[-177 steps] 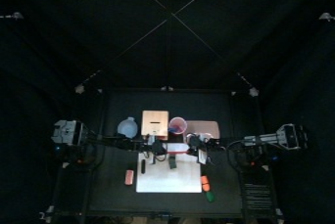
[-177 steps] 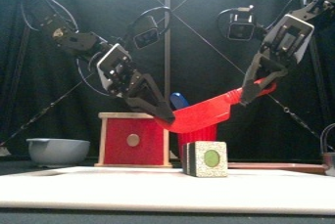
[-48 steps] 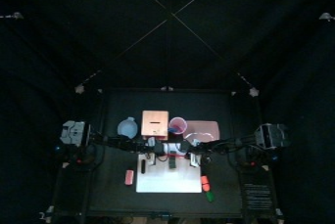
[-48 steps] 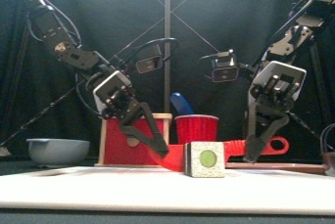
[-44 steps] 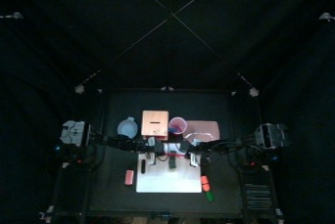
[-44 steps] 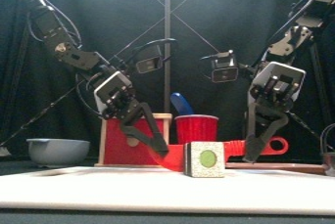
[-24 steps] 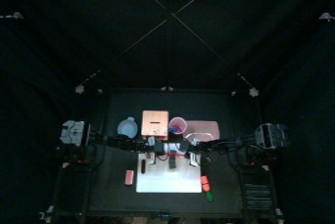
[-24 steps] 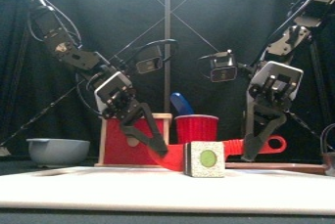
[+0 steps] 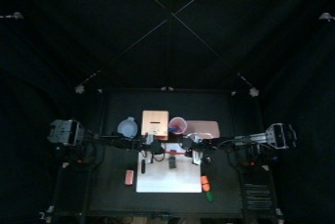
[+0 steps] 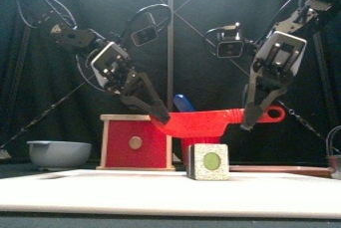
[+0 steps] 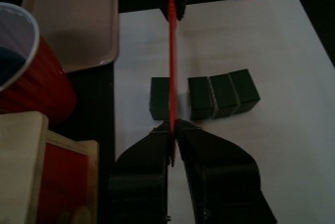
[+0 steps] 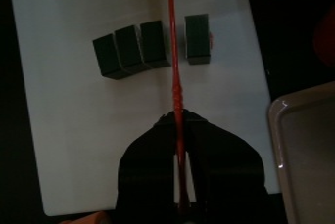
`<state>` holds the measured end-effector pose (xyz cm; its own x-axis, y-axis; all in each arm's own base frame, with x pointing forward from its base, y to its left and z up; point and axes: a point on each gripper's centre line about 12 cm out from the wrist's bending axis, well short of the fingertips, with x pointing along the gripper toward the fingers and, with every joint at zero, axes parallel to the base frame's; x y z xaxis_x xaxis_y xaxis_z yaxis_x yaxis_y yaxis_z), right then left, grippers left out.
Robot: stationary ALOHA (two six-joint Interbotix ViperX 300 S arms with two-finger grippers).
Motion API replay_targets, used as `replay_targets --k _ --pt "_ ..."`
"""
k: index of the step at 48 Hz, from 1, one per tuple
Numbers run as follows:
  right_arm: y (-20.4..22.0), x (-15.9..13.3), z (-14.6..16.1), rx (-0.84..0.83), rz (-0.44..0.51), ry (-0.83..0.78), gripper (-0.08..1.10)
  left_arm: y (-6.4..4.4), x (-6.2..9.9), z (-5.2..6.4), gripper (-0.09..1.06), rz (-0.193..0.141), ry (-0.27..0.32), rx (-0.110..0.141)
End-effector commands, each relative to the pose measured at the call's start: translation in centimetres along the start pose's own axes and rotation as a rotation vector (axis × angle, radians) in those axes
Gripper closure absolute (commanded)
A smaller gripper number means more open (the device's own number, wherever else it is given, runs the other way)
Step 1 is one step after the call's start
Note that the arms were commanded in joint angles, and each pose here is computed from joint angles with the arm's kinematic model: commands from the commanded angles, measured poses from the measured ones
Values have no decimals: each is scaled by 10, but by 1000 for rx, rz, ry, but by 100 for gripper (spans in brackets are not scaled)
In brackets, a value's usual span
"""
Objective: Place sushi on board then cut the sushi with the knife then place the pieces on the plate
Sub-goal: Cut the sushi into 4 pieces
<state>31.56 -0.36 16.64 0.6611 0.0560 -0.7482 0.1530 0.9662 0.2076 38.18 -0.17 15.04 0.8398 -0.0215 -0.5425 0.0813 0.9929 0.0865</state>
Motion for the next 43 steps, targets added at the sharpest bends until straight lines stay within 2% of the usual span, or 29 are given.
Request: replay_targets --k 1,7,15,23,43 --pt "10 -13 16 -1 27 -63 63 -12 -6 7 48 -26 -27 22" --pt "18 -11 10 1 49 -45 63 -26 -4 0 48 -57 -7 31" --pt "21 -8 6 14 59 -29 63 -34 0 -2 48 -72 2 25" --pt "20 -3 0 22 56 -8 63 -35 1 -5 48 -71 10 14" --pt "17 7 -7 26 43 25 63 -34 12 -15 48 -70 46 11"
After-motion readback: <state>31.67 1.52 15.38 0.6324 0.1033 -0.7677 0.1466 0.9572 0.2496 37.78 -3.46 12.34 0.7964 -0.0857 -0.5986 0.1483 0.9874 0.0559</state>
